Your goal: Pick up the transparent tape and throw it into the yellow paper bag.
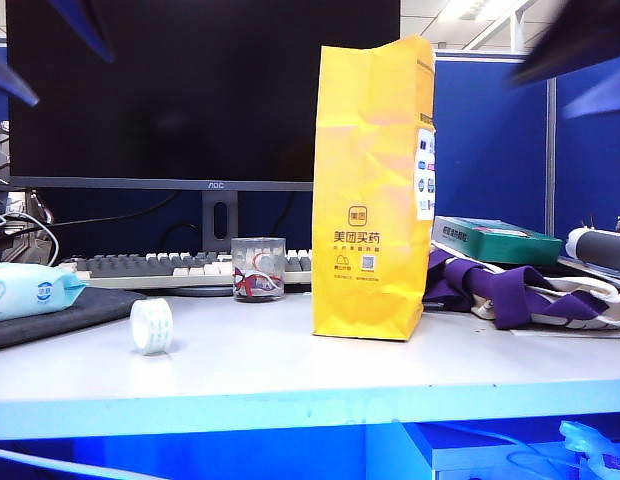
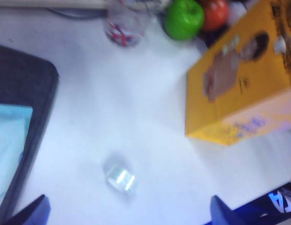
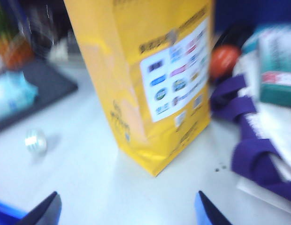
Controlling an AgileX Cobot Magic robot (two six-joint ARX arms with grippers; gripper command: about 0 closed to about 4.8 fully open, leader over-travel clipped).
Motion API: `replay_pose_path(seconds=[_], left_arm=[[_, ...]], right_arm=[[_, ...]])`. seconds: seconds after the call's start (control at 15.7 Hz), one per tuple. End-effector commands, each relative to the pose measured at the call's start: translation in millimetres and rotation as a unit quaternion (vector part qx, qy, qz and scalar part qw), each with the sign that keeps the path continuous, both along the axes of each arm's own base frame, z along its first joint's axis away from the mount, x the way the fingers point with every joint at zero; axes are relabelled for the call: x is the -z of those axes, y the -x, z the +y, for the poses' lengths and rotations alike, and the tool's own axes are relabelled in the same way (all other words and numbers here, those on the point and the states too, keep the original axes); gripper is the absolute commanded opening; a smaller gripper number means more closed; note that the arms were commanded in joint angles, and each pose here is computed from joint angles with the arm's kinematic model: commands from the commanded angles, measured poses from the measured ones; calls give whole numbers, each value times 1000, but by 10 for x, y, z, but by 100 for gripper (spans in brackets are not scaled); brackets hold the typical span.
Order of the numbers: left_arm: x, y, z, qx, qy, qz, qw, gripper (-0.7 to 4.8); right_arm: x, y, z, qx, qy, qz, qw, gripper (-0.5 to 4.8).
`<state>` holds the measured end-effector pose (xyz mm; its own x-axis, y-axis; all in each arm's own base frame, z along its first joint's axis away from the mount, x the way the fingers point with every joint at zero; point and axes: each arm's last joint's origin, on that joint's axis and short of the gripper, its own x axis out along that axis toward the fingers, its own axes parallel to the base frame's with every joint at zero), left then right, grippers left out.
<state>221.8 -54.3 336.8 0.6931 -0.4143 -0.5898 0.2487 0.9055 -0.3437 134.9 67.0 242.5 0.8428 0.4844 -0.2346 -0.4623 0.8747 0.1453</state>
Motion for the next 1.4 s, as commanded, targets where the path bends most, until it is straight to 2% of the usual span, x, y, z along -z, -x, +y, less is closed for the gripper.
replay_pose_path(seconds=[0.06,0.13,0.32,0.38,0.57,0.76,1.02,1.4], left_arm=[[9,-144,-272,-8,-6,41,999,479],[55,-166,-344,-5,-9,53,999,479],[360,-267,-712,-4,-65,105,992,479],[481,-297,-832,-6,-76,131,988,479],[625,-361,-905,-40,-121,158,979,479],[675,-422,-920,-79,-120,155,977,479],[746,-586,-1013,-102,-78,129,983,479],[1083,-712,-1092,-115,-89,186,972,479]], right_arm=[[-132,-397,248,-75,35,41,996,379],[-139,-472,300,-90,44,48,994,379],[-145,-661,408,-121,94,75,985,404],[-151,-654,405,-128,111,76,983,449],[-166,-614,402,-150,105,79,980,464],[-150,-602,400,-149,109,89,979,464],[-128,-565,404,-182,98,115,972,464],[-157,-553,411,-199,88,112,970,464]])
